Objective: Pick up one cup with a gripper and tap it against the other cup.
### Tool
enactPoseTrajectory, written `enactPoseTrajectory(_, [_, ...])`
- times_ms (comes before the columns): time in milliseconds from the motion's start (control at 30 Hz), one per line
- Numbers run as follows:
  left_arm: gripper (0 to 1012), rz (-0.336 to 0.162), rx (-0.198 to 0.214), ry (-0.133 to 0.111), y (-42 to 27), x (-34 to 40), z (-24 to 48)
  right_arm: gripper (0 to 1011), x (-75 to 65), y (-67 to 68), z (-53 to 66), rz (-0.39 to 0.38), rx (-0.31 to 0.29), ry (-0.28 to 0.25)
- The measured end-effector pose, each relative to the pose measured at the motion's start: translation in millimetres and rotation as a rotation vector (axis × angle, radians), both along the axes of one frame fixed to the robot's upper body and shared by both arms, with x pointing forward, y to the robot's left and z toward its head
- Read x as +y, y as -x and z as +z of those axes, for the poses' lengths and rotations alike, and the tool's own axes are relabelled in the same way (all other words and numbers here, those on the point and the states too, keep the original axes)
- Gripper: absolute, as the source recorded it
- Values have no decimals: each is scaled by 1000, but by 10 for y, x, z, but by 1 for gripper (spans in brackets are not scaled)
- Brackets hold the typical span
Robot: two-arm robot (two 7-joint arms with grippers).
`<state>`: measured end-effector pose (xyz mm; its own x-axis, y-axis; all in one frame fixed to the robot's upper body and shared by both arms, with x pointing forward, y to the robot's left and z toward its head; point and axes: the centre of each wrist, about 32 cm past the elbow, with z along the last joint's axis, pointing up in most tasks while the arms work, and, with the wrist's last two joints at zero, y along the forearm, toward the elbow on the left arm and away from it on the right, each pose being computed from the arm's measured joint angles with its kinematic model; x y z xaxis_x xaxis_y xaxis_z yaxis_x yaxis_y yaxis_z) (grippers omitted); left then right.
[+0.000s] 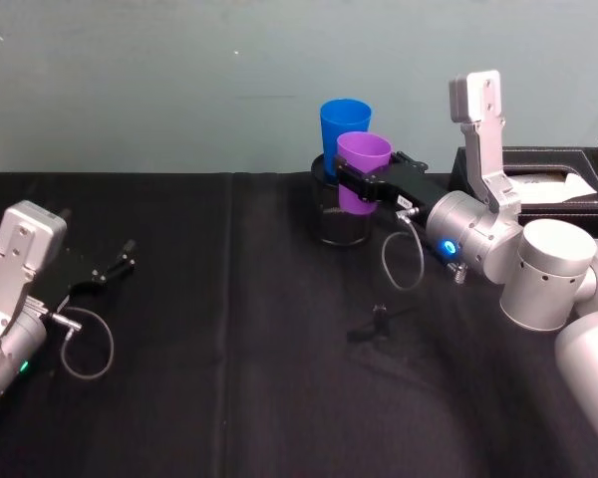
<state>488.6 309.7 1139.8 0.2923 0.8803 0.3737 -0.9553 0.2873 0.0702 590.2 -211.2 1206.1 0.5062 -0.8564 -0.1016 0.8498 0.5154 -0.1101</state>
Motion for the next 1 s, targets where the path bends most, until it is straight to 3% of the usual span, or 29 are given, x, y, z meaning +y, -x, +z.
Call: enactPoseTrajectory(1000, [1000, 0, 0, 0, 0, 0, 0, 726, 0, 0, 0, 0, 0, 0])
